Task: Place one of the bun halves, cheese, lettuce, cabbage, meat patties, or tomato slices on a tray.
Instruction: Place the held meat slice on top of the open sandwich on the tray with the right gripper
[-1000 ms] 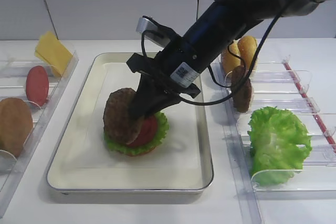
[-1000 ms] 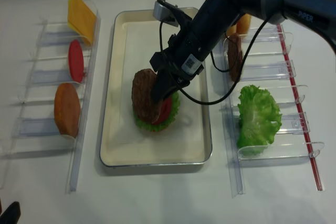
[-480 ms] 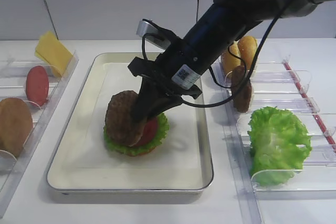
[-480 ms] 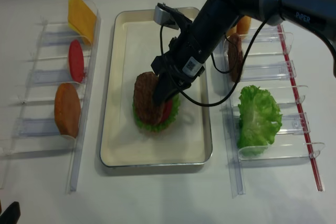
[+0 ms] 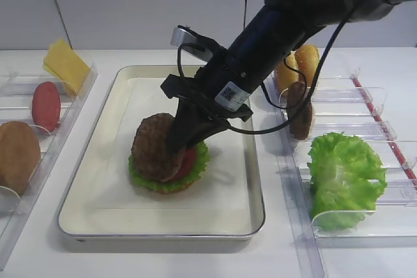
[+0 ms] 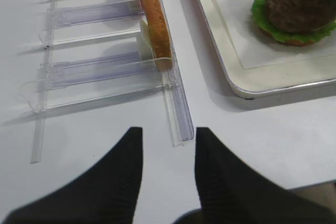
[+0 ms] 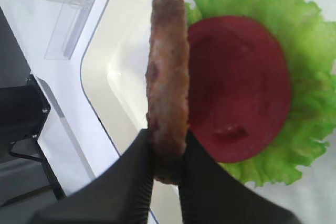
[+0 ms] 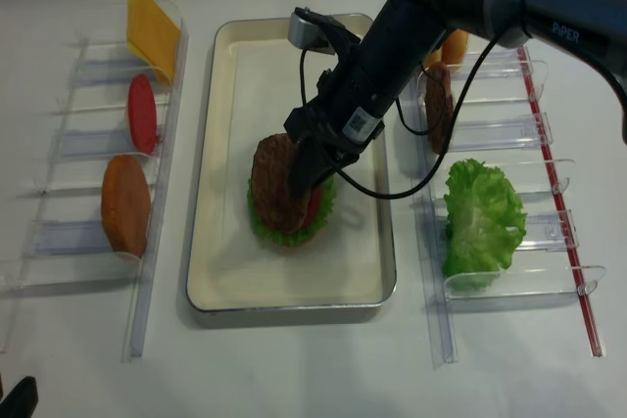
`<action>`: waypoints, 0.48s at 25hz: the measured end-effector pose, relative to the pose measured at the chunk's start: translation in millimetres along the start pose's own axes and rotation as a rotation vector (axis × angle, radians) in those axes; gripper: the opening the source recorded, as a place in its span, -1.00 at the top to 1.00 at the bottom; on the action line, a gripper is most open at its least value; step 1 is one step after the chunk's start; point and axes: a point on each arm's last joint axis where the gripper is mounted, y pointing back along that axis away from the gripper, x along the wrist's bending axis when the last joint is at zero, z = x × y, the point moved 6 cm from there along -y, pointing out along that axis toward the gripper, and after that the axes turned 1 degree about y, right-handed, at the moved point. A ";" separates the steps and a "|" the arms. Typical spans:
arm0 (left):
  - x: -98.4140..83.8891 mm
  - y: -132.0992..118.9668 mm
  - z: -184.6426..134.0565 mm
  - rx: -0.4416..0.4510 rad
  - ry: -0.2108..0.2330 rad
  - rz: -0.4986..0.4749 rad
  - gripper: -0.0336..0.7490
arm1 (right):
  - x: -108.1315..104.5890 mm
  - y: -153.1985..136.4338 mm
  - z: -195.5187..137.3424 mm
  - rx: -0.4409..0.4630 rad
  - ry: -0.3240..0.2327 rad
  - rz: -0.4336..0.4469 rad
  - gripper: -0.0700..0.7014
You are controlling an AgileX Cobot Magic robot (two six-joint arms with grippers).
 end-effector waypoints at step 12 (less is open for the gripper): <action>0.0 0.0 0.0 0.000 0.000 0.000 0.32 | -6.5 0.1 0.6 -0.005 -0.035 -0.043 0.50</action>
